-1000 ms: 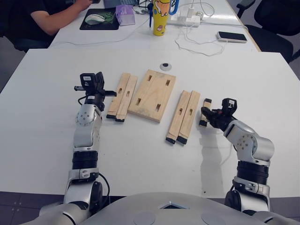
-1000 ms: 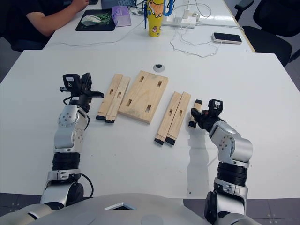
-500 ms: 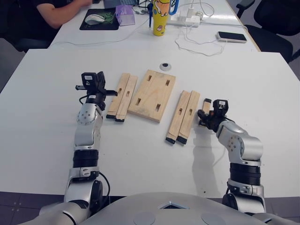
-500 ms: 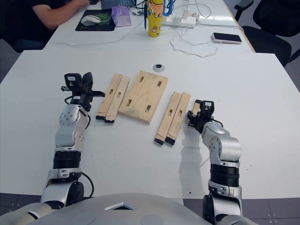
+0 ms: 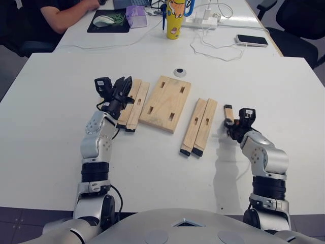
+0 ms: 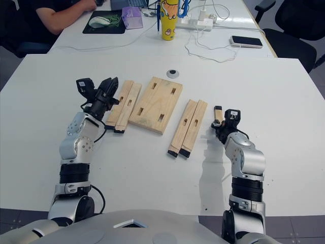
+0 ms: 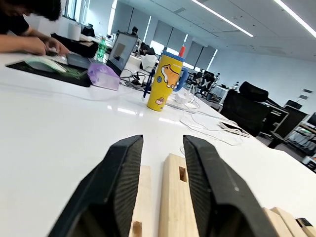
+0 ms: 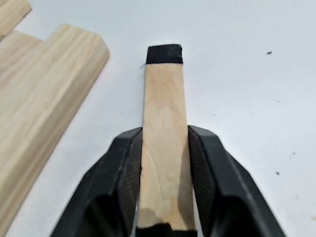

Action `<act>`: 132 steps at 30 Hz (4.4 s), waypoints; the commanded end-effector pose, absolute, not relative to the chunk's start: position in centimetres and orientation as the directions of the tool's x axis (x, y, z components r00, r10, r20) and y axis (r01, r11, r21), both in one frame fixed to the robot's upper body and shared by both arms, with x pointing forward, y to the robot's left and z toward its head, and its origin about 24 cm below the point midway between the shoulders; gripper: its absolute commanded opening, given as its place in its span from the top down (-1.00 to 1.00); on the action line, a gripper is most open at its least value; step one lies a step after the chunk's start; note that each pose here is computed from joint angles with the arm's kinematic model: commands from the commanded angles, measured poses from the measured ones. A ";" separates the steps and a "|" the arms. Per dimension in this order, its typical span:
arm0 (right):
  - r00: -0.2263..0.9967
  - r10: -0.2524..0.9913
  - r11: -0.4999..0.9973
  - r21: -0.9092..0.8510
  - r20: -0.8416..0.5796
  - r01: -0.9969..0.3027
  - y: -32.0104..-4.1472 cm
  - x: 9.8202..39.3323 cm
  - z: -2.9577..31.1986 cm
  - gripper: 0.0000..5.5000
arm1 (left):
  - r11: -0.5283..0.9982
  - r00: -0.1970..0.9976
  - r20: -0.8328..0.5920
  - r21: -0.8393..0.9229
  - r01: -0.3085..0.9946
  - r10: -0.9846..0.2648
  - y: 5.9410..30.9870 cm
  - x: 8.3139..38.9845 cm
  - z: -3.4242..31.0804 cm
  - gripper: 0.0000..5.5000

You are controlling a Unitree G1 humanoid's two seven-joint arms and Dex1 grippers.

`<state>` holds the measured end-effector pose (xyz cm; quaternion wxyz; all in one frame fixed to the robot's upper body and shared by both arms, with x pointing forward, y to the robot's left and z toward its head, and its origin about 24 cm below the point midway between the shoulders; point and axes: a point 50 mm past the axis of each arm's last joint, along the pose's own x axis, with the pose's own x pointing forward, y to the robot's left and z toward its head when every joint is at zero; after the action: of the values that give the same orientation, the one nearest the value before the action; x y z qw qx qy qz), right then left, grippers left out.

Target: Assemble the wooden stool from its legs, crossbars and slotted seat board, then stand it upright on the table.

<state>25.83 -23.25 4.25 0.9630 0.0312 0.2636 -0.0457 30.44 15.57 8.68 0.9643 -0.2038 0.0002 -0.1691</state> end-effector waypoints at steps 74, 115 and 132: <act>0.736 0.676 0.734 -0.055 -0.038 -0.677 -14.0 25.1 8.3 0.02 | 0.618 0.810 0.181 -0.560 0.551 -0.558 12.5 29.3 12.4 0.84; 0.836 0.545 0.838 0.009 -0.055 -0.546 -13.9 26.4 6.7 -0.04 | 0.908 0.987 0.024 -0.390 0.153 -0.156 17.6 32.4 8.3 0.84; 0.837 0.545 0.839 0.026 -0.044 -0.544 -13.2 26.3 6.9 -0.04 | 0.968 0.979 -0.102 -0.197 0.154 -0.176 15.3 33.1 7.2 0.84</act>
<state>26.20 -13.55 6.49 0.9590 0.0065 0.0306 0.2817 33.39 15.49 8.85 0.9874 -0.1232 0.0156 -0.0985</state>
